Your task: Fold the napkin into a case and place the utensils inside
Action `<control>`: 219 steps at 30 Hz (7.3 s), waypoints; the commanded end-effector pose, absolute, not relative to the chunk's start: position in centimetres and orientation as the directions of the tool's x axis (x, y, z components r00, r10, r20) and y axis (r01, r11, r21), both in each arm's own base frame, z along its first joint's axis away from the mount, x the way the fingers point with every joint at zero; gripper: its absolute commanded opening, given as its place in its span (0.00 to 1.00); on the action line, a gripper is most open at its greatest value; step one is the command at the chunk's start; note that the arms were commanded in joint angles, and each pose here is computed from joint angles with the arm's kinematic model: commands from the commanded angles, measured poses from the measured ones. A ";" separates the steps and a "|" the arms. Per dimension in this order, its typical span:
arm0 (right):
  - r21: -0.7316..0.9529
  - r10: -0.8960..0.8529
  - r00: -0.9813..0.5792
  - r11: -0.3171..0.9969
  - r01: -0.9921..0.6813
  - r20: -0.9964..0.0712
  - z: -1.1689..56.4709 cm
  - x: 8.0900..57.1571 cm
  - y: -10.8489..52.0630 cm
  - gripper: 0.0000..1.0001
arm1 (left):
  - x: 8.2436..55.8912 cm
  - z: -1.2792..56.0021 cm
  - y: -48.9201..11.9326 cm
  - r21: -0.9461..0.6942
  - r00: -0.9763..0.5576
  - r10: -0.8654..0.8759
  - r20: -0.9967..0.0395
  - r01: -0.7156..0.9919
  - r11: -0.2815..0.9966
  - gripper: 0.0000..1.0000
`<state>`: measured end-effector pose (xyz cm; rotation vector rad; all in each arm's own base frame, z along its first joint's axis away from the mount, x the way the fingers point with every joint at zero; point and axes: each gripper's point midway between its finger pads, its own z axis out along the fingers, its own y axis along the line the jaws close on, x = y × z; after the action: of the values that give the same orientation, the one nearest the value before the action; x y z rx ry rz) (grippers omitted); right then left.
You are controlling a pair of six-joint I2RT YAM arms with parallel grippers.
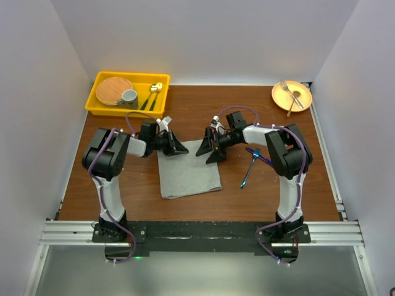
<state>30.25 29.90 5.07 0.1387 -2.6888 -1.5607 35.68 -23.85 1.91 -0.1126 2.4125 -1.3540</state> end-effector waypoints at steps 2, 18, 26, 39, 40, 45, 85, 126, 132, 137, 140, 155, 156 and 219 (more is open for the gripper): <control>0.832 -0.164 -0.986 0.551 -0.064 0.032 3.9 27.7 28.3 0.98 | 37.0 0.6 -22.4 -0.802 -0.917 -0.272 -0.293 0.081 0.591 0.00; 0.934 -0.342 -0.932 0.280 -0.223 -0.120 10.7 21.4 33.6 0.98 | 36.0 0.5 -22.4 -0.809 -0.921 -0.250 -0.299 0.106 0.578 0.00; 0.924 -0.428 -0.902 0.320 -0.207 -0.054 5.2 18.9 31.7 0.98 | 35.2 -0.4 -21.9 -0.802 -0.929 -0.234 -0.287 0.099 0.589 0.00; 0.935 -0.465 -0.880 0.260 -0.240 -0.096 9.1 18.2 31.3 0.98 | 35.8 -0.7 -21.4 -0.802 -0.930 -0.243 -0.277 0.084 0.592 0.00; 0.934 -0.463 -0.877 0.240 -0.263 -0.128 10.5 18.2 31.4 0.98 | 35.9 -0.7 -21.4 -0.802 -0.929 -0.242 -0.280 0.088 0.591 0.00; 0.939 -0.456 -0.883 0.241 -0.246 -0.114 12.2 16.8 31.3 0.98 | 35.7 -0.8 -21.4 -0.803 -0.929 -0.244 -0.280 0.087 0.590 0.00; 0.941 -0.381 -0.917 0.250 -0.229 -0.122 9.6 25.7 32.6 0.98 | 35.7 -0.6 -21.8 -0.800 -0.935 -0.203 -0.290 0.121 0.588 0.00; 0.962 -0.199 -0.978 0.248 -0.111 -0.062 5.9 35.8 33.7 0.98 | 36.4 1.0 -22.4 -0.799 -0.924 -0.127 -0.360 0.236 0.552 0.01; 0.942 -0.212 -0.959 0.235 -0.238 -0.190 10.5 37.2 34.2 0.98 | 36.5 8.3 -22.5 -0.779 -0.842 -0.129 -0.524 0.413 0.472 0.25; 0.889 -0.259 -0.910 0.248 -0.386 -0.323 15.8 35.0 33.1 0.94 | 35.6 12.1 -20.8 -0.510 -0.637 0.092 -0.766 0.689 0.515 0.34; 0.850 -0.359 -0.885 0.323 -0.416 -0.297 15.1 30.9 31.3 0.71 | 33.7 11.2 -18.9 -0.293 -0.472 0.327 -0.818 0.833 0.470 0.32; 0.678 -0.480 -0.875 0.622 -0.391 -0.064 3.8 21.8 26.4 0.00 | 25.1 3.6 -16.3 0.080 -0.087 0.763 -0.641 0.980 0.180 0.00; 0.653 -0.480 -0.875 0.644 -0.398 -0.060 3.1 22.3 26.1 0.00 | 25.0 3.3 -16.3 0.105 -0.071 0.779 -0.622 0.979 0.174 0.00; 0.592 -0.543 -0.814 0.592 -0.547 -0.209 2.0 26.6 26.6 0.36 | 10.2 3.3 -26.8 0.259 0.407 0.655 -0.637 0.913 -0.316 0.31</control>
<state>26.45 26.81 2.29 0.9225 -2.7725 -1.0786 10.22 -26.24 3.10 2.0917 1.3464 -0.5514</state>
